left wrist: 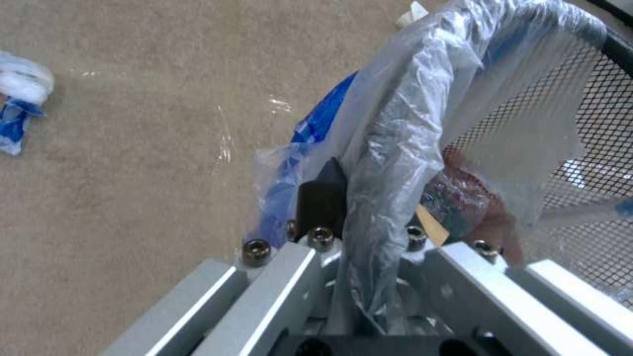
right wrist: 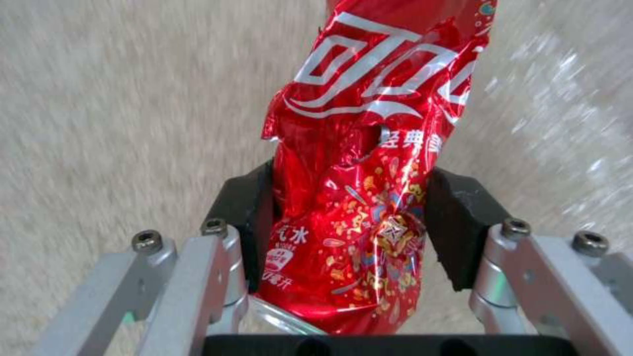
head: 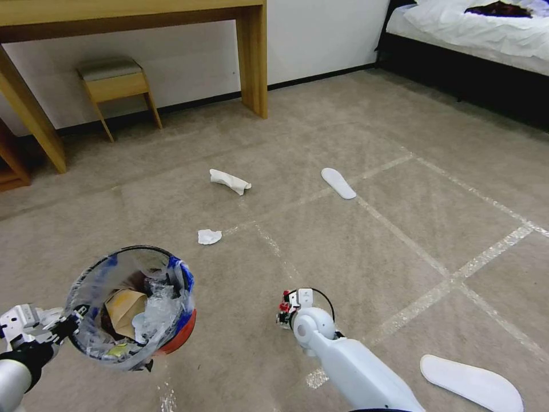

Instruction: Pick up the trash bin and place the garbage on the floor into it.

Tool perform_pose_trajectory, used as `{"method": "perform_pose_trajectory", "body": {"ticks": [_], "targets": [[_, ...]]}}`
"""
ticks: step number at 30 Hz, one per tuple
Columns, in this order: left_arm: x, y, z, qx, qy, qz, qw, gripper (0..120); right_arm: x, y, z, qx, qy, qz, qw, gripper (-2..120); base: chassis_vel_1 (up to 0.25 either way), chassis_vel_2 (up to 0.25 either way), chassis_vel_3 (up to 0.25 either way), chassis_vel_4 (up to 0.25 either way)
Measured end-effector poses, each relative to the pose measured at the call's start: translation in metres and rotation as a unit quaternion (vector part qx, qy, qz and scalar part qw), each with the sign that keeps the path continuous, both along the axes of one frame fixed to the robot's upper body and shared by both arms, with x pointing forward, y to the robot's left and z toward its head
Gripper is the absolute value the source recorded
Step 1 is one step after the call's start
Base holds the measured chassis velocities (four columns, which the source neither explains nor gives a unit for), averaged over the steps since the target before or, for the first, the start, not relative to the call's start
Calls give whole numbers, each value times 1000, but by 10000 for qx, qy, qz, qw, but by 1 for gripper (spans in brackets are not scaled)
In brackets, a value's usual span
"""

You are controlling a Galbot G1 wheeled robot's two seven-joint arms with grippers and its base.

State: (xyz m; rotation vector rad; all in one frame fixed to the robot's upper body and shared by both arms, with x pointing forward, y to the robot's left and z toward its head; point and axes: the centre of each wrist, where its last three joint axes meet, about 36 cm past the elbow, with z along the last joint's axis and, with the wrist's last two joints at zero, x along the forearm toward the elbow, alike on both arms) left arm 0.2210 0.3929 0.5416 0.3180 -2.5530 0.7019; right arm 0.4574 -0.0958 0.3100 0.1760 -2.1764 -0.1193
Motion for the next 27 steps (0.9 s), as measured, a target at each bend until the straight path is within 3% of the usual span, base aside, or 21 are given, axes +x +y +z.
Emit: {"method": "perform_pose_trajectory", "body": {"ticks": [4, 6, 8, 9, 11, 12, 13, 15, 16, 18, 20, 21, 23, 24, 26, 27], "targets": [[2, -3, 1, -36, 5, -74, 10000, 1, 9, -24, 40, 167, -569, -105, 9982, 48, 0, 0, 0, 0], [2, -3, 1, -43, 7, -82, 10000, 1, 10, -25, 43, 183, -609, -110, 9979, 48, 0, 0, 0, 0], [6, -7, 1, -82, 15, -180, 9998, 1, 15, -44, 84, 469, -1292, -131, 9904, 48, 0, 0, 0, 0], [6, -7, 1, -82, 15, -180, 9998, 1, 15, -44, 84, 469, -1292, -131, 9904, 48, 0, 0, 0, 0], [11, -9, 2, -99, 9, -313, 9995, 1, 15, -64, 128, 833, -2161, 9, 9728, 48, 0, 0, 0, 0], [11, -9, 2, -99, 9, -313, 9995, 1, 15, -64, 128, 833, -2161, 9, 9728, 48, 0, 0, 0, 0], [16, -11, 3, -130, -2, -393, 9991, 1, 12, -70, 159, 1090, -2689, 207, 9568, 48, 0, 0, 0, 0], [18, -13, 3, -158, 3, -441, 9989, 1, 10, -73, 173, 1214, -2942, 308, 9475, 48, 0, 0, 0, 0], [20, -16, 2, -192, 26, -526, 9984, 1, 4, -75, 198, 1460, -3428, 572, 9262, 48, 0, 0, 0, 0], [21, -17, 2, -200, 36, -551, 9983, 1, 2, -75, 205, 1520, -3565, 656, 9195, 48, 0, 0, 0, 0], [24, -21, 1, -225, 63, -673, 9975, 1, -15, -72, 244, 1927, -4206, 1217, 8781, 48, 0, 0, 0, 0], [24, -21, 1, -225, 63, -673, 9975, 1, -15, -72, 244, 1927, -4206, 1217, 8781, 48, 0, 0, 0, 0], [26, -23, 3, -228, 75, -783, 9966, 1, -34, -65, 275, 2376, -4584, 1758, 8382, 48, 0, 0, 0, 0], [26, -23, 3, -228, 75, -783, 9966, 1, -34, -65, 275, 2376, -4584, 1758, 8382, 48, 0, 0, 0, 0], [28, -24, 5, -215, 79, -864, 9960, 1, -47, -55, 293, 2742, -4680, 2122, 8129, 48, 0, 0, 0, 0], [28, -24, 5, -215, 79, -864, 9960, 1, -47, -55, 293, 2742, -4680, 2122, 8129, 48, 0, 0, 0, 0]]}}
